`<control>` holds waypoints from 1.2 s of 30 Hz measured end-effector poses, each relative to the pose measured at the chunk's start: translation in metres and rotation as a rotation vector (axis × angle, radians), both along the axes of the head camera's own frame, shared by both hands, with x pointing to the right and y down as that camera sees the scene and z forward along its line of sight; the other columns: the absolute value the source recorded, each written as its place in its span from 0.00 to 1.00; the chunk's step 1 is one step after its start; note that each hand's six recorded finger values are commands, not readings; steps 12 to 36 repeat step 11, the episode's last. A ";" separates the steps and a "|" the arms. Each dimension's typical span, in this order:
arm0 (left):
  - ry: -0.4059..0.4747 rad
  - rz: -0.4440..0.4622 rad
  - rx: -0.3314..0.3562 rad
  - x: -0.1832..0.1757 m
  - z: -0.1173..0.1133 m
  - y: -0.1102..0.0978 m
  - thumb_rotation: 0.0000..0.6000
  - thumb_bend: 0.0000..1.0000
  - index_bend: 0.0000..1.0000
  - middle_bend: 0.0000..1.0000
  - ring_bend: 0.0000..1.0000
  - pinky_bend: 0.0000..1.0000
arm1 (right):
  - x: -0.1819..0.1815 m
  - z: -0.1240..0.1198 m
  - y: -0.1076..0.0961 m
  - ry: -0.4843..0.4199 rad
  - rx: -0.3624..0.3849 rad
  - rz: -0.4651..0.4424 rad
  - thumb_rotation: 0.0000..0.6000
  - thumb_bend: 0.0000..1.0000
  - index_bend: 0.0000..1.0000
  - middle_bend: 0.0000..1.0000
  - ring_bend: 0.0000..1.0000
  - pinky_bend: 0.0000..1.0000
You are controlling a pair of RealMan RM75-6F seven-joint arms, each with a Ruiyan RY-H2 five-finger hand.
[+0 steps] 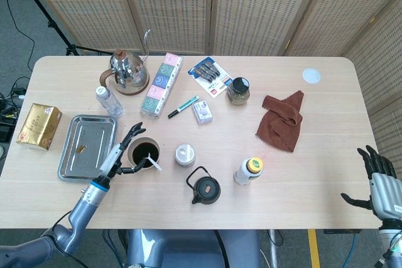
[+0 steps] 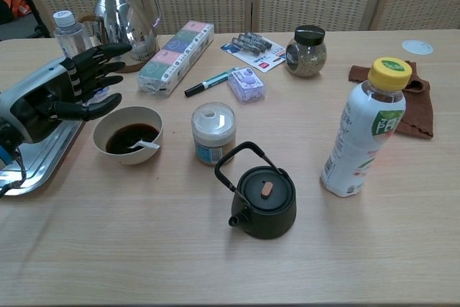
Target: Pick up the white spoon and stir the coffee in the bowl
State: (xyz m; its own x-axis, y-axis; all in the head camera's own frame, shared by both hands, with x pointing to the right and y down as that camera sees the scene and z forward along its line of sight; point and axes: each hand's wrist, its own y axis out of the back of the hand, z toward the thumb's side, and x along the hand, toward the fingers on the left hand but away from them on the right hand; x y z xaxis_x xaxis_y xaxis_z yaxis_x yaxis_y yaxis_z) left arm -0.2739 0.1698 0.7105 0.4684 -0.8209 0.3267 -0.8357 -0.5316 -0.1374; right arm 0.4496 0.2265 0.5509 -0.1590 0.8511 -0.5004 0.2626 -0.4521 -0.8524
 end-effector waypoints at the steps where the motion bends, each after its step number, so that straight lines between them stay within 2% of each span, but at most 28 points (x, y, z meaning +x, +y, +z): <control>1: -0.030 0.008 0.019 -0.004 -0.002 -0.001 1.00 0.36 0.11 0.00 0.00 0.00 | -0.001 0.000 0.000 -0.002 0.001 -0.002 1.00 0.00 0.00 0.00 0.00 0.00; 6: -0.251 0.061 0.130 -0.029 -0.018 -0.005 1.00 0.25 0.10 0.00 0.00 0.00 | -0.004 -0.001 0.001 -0.009 0.002 -0.008 1.00 0.00 0.00 0.00 0.00 0.00; 8: -0.340 0.079 0.164 -0.040 -0.025 -0.006 1.00 0.08 0.05 0.00 0.00 0.00 | -0.005 -0.002 0.001 -0.011 0.003 -0.011 1.00 0.00 0.00 0.00 0.00 0.00; 10: -0.445 0.099 0.195 -0.054 -0.034 -0.005 1.00 0.00 0.01 0.00 0.00 0.00 | -0.005 -0.002 0.001 -0.013 0.005 -0.013 1.00 0.00 0.00 0.00 0.00 0.00; 11: -0.489 0.107 0.204 -0.061 -0.037 -0.004 1.00 0.00 0.00 0.00 0.00 0.00 | -0.006 -0.003 0.001 -0.014 0.005 -0.013 1.00 0.00 0.00 0.00 0.00 0.00; 36: -0.489 0.107 0.204 -0.061 -0.037 -0.004 1.00 0.00 0.00 0.00 0.00 0.00 | -0.006 -0.003 0.001 -0.014 0.005 -0.013 1.00 0.00 0.00 0.00 0.00 0.00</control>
